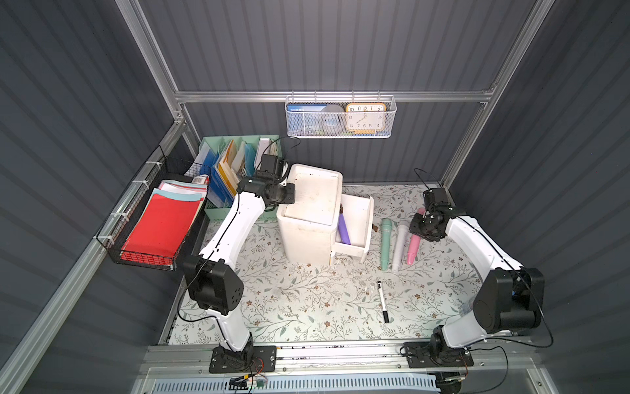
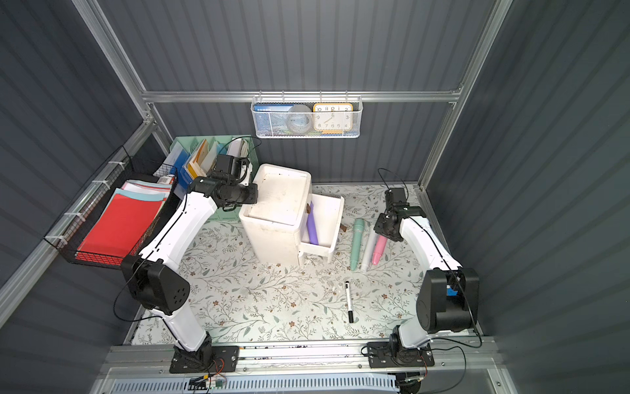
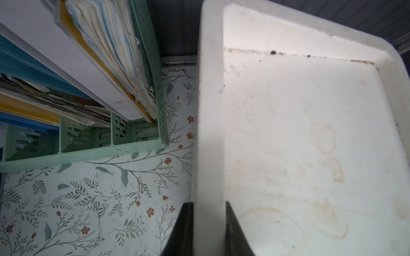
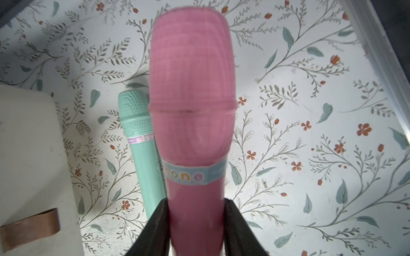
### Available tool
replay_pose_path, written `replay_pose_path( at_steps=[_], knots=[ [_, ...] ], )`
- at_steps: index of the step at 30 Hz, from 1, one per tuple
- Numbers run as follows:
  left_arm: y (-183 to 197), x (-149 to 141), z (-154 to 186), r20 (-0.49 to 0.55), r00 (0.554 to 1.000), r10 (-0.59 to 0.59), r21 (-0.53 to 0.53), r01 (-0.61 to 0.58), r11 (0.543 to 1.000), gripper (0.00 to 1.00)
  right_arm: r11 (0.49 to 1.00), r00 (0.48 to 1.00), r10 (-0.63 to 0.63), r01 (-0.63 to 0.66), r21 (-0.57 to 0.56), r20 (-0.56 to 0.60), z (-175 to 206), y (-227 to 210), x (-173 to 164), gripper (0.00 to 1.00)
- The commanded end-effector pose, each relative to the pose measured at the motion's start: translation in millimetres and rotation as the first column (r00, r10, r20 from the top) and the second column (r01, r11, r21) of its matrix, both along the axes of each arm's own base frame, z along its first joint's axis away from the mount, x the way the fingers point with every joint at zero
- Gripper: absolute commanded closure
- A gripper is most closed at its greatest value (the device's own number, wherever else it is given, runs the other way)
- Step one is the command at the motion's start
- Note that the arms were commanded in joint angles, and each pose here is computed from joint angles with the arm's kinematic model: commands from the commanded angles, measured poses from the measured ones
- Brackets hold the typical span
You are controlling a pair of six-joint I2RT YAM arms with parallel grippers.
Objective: Take the microphone out of the drawer
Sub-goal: Place the microphone at the center of the board.
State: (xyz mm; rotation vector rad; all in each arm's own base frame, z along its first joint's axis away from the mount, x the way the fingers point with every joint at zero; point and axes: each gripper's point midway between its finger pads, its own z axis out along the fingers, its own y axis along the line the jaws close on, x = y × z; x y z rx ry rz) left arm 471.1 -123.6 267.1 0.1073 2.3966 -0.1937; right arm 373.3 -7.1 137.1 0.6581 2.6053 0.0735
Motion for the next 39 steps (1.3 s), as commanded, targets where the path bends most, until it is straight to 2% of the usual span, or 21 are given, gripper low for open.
replay_pose_path(
  at_steps=[1,5,13,25,35,39],
  knots=[
    [-41.1,9.7,17.6,0.031,0.999,-0.031,-0.208,0.037,0.978,1.0,0.999,1.0,-0.007,0.007,0.042,-0.009,-18.4,-4.3,1.6,0.9],
    [-40.3,8.3,18.6,0.032,0.999,-0.032,-0.203,0.038,0.978,1.0,0.997,0.999,-0.026,0.028,0.066,-0.044,-39.4,-12.5,-2.9,0.9],
    [-39.7,5.5,18.2,0.033,0.999,-0.032,-0.205,0.038,0.978,1.0,0.995,0.994,0.019,-0.009,0.095,-0.108,-72.7,-10.8,-9.5,0.9],
    [-38.7,2.8,16.4,0.029,0.999,-0.03,-0.205,0.035,0.978,1.0,0.993,0.986,-0.006,0.025,0.114,-0.166,-102.1,-9.8,-14.7,0.88],
    [-37.1,1.0,17.0,0.032,0.999,-0.024,-0.203,0.03,0.979,1.0,0.991,0.976,-0.012,0.041,0.129,-0.218,-119.3,-7.6,-22.5,0.8],
    [-36.8,0.1,16.6,0.031,0.999,-0.023,-0.204,0.029,0.979,1.0,0.99,0.976,-0.014,0.044,0.134,-0.219,-119.3,-6.5,-24.5,0.67]
  ],
)
